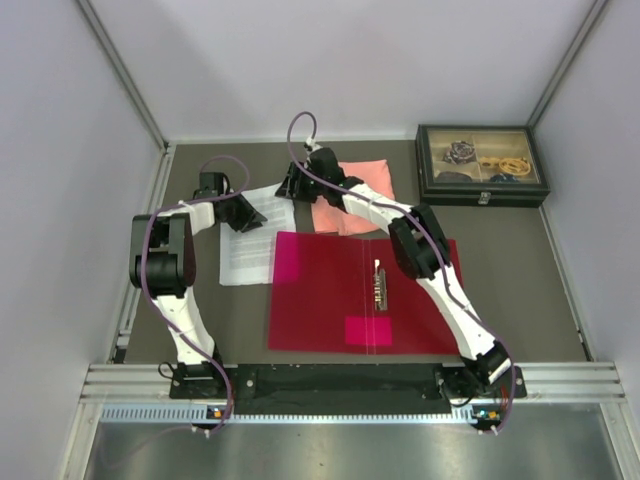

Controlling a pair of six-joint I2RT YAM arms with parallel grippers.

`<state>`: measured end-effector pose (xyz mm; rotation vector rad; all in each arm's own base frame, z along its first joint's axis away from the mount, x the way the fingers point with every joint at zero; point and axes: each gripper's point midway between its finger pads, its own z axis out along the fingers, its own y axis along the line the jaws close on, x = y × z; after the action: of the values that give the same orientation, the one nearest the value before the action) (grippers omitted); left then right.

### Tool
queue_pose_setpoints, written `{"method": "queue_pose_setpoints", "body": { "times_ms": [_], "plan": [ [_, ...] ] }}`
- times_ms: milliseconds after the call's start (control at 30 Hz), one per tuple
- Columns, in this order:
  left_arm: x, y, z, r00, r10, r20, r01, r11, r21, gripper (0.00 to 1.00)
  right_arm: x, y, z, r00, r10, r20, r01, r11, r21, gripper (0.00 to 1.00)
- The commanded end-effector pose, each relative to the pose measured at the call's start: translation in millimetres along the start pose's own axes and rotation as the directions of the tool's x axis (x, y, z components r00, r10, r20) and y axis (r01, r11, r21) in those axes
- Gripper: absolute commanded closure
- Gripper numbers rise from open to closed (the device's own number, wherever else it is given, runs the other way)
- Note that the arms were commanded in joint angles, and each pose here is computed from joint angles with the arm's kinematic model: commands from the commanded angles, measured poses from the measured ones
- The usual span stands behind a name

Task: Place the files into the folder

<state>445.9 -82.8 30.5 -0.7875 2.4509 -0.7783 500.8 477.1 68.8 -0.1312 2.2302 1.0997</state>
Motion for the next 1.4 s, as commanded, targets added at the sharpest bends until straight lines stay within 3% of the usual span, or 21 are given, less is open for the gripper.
{"method": "queue_pose_setpoints", "body": {
  "times_ms": [0, 100, 200, 333, 800, 967, 1367],
  "plan": [
    [16.0, 19.9, 1.3, 0.999, -0.001, -0.046, -0.003, 0.998, -0.068, 0.7, -11.1, 17.9, -3.1, 0.999, -0.039, 0.036, 0.04, 0.998, -0.043, 0.44],
    [13.9, 15.0, -2.0, 0.999, 0.01, -0.04, -0.012, 0.998, -0.059, 0.69, -17.5, 12.0, -9.6, 0.996, -0.076, 0.051, 0.076, 0.997, 0.01, 0.41],
    [10.2, 9.8, -6.0, 0.999, 0.03, -0.031, -0.032, 0.998, -0.053, 0.67, -32.6, -0.8, -13.7, 0.992, -0.094, 0.08, 0.09, 0.994, 0.057, 0.26],
    [9.5, 5.7, -9.0, 0.998, 0.046, -0.04, -0.048, 0.998, -0.04, 0.64, -44.9, -17.2, -6.7, 0.993, -0.055, 0.1, 0.049, 0.997, 0.058, 0.23],
    [9.3, 17.2, -1.2, 0.997, 0.044, -0.065, -0.05, 0.993, -0.104, 0.6, -27.8, -23.3, 30.3, 0.991, 0.113, 0.068, -0.108, 0.992, -0.069, 0.27],
    [10.9, 24.4, -1.9, 0.996, 0.056, -0.065, -0.064, 0.99, -0.13, 0.6, -13.7, -20.9, 33.8, 0.986, 0.168, 0.01, -0.166, 0.98, -0.109, 0.33],
    [12.0, 29.3, -2.6, 0.996, 0.056, -0.063, -0.065, 0.987, -0.146, 0.61, -18.8, 2.8, 28.0, 0.987, 0.159, 0.028, -0.15, 0.965, -0.216, 0.37]
  ]
}}
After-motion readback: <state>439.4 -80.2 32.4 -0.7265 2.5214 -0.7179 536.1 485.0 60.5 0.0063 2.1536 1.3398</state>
